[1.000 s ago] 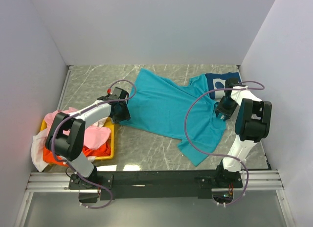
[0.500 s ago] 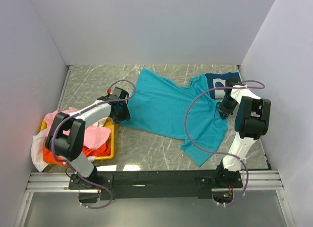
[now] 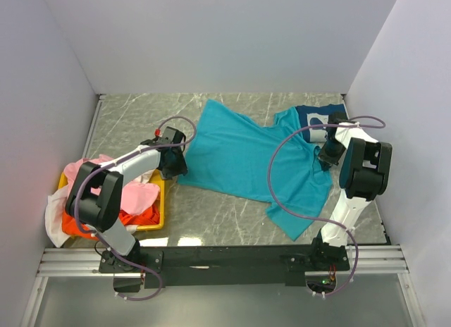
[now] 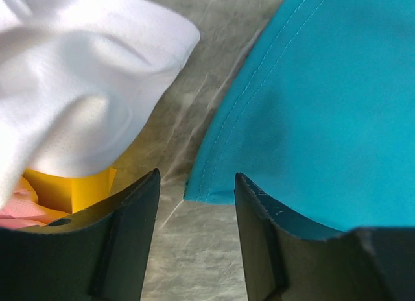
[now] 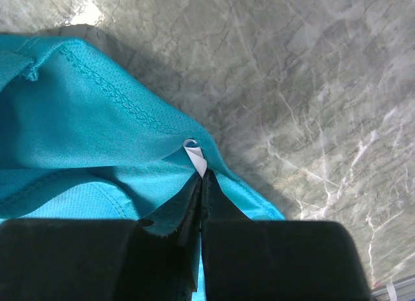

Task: Fold and stack the t-shirts
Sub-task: Flatten the tshirt out

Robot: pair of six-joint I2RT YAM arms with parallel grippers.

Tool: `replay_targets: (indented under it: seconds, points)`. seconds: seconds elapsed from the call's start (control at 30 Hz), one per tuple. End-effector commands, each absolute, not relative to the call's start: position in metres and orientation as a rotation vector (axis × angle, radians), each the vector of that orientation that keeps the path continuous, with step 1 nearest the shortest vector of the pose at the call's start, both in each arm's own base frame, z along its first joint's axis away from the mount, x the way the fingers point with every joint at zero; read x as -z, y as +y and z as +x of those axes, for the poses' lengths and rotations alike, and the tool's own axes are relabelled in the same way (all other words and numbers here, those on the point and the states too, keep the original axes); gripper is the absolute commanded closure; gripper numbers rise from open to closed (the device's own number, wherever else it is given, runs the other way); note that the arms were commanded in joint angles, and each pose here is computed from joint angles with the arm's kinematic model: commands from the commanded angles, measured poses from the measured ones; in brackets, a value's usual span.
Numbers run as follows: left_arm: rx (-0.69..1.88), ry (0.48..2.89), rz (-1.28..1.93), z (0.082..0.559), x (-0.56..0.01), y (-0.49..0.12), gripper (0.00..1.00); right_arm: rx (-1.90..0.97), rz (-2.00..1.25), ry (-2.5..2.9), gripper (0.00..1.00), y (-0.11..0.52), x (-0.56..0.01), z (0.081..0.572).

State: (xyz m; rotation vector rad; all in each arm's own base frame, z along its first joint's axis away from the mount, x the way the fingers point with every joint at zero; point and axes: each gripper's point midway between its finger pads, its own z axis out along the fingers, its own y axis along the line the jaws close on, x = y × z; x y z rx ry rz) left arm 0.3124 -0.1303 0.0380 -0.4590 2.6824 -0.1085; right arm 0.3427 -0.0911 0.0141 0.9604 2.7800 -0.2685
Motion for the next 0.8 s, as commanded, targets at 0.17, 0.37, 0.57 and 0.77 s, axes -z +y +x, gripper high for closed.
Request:
replay_targets:
  seconds: [0.17,0.37,0.57,0.77]
  points:
    - [0.165,2.737,-0.439,0.291,-0.028,-0.141,0.48,0.316,0.99,2.767,0.98,-0.103,-0.006,0.347]
    - [0.132,2.759,-0.434,0.291,-0.017,-0.139,0.51,0.306,0.996,2.765,0.98,-0.102,-0.006,0.347]
    - [0.095,2.766,-0.434,0.294,-0.011,-0.137,0.59,0.301,0.995,2.765,0.98,-0.102,-0.007,0.347]
    - [0.097,2.775,-0.429,0.294,-0.002,-0.138,0.73,0.287,0.995,2.764,0.98,-0.1,-0.008,0.349]
